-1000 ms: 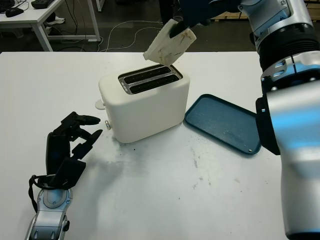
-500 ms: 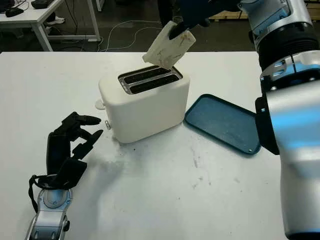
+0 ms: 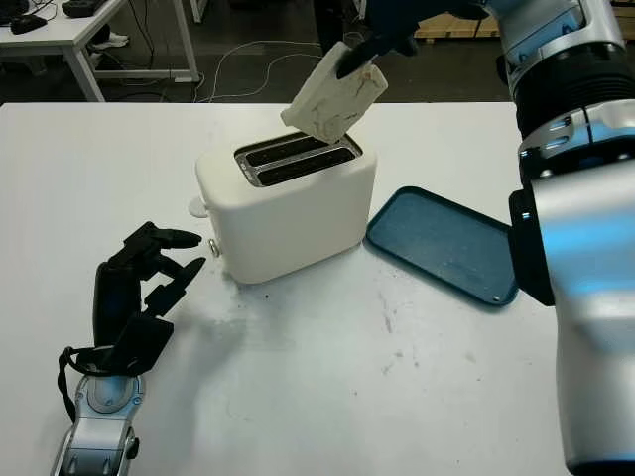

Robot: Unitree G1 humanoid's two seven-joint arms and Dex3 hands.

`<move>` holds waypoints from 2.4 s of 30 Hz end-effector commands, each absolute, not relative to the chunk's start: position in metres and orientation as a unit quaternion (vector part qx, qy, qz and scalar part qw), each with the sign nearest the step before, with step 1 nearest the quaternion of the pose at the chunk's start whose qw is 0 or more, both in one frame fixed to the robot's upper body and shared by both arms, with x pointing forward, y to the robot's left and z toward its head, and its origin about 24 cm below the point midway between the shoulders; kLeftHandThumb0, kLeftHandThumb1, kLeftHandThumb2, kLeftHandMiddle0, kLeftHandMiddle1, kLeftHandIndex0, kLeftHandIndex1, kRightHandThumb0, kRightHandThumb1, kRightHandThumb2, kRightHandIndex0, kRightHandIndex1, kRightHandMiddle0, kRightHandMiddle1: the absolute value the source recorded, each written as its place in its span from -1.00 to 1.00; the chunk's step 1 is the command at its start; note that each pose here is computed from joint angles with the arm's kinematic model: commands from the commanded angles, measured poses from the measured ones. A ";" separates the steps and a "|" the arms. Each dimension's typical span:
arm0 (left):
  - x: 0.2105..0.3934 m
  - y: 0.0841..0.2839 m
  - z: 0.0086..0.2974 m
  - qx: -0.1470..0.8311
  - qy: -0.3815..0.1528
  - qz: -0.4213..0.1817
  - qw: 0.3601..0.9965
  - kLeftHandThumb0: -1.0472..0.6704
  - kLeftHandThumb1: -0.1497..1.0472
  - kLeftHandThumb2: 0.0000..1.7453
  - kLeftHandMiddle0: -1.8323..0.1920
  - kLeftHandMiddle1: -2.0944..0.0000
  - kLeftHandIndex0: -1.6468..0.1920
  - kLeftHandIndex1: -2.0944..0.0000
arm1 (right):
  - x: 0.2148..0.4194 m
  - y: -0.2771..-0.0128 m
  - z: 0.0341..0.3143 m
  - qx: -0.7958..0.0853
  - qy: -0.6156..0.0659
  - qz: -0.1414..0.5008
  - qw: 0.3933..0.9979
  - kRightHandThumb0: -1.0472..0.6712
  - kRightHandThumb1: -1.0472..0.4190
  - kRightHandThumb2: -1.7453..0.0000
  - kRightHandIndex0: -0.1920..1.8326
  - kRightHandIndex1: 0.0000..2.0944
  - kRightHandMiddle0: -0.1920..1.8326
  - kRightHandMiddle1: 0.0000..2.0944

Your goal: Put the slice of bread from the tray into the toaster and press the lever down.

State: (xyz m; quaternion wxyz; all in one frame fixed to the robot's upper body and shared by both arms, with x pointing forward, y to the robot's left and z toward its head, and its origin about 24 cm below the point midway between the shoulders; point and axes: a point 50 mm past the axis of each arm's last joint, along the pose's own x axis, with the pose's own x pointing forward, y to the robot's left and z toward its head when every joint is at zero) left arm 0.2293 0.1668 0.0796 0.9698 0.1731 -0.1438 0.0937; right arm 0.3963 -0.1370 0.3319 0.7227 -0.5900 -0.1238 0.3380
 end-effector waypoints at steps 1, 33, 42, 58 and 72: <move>0.228 0.166 0.079 0.170 -0.144 0.092 0.971 -0.04 0.79 -0.84 0.17 -0.53 0.13 0.02 | 0.395 -0.132 0.333 -0.590 -0.124 0.345 0.720 -0.41 -0.83 0.94 0.31 0.67 0.15 0.64; 0.229 0.161 0.078 0.157 -0.139 0.091 0.973 -0.04 0.79 -0.84 0.17 -0.52 0.14 0.01 | 0.407 -0.102 0.251 -0.645 -0.079 0.367 0.666 -0.47 -0.83 0.92 0.25 0.50 0.13 0.46; 0.228 0.161 0.078 0.158 -0.140 0.091 0.973 -0.03 0.79 -0.84 0.17 -0.53 0.14 0.00 | 0.402 -0.091 0.255 -0.660 -0.097 0.394 0.632 -0.76 -0.83 0.93 -0.58 -0.19 -0.15 -0.89; 0.229 0.160 0.077 0.162 -0.142 0.088 0.973 -0.04 0.79 -0.83 0.16 -0.53 0.15 -0.02 | 0.400 -0.084 0.269 -0.652 -0.171 0.356 0.647 -0.75 -0.81 0.99 -0.78 -0.16 -0.21 -1.00; 0.228 0.171 0.086 0.187 -0.160 0.101 0.964 -0.03 0.79 -0.84 0.15 -0.53 0.14 0.01 | 0.394 -0.152 0.276 -0.435 -0.287 0.231 0.822 -0.50 -0.78 1.00 -0.22 -0.55 -0.06 -0.97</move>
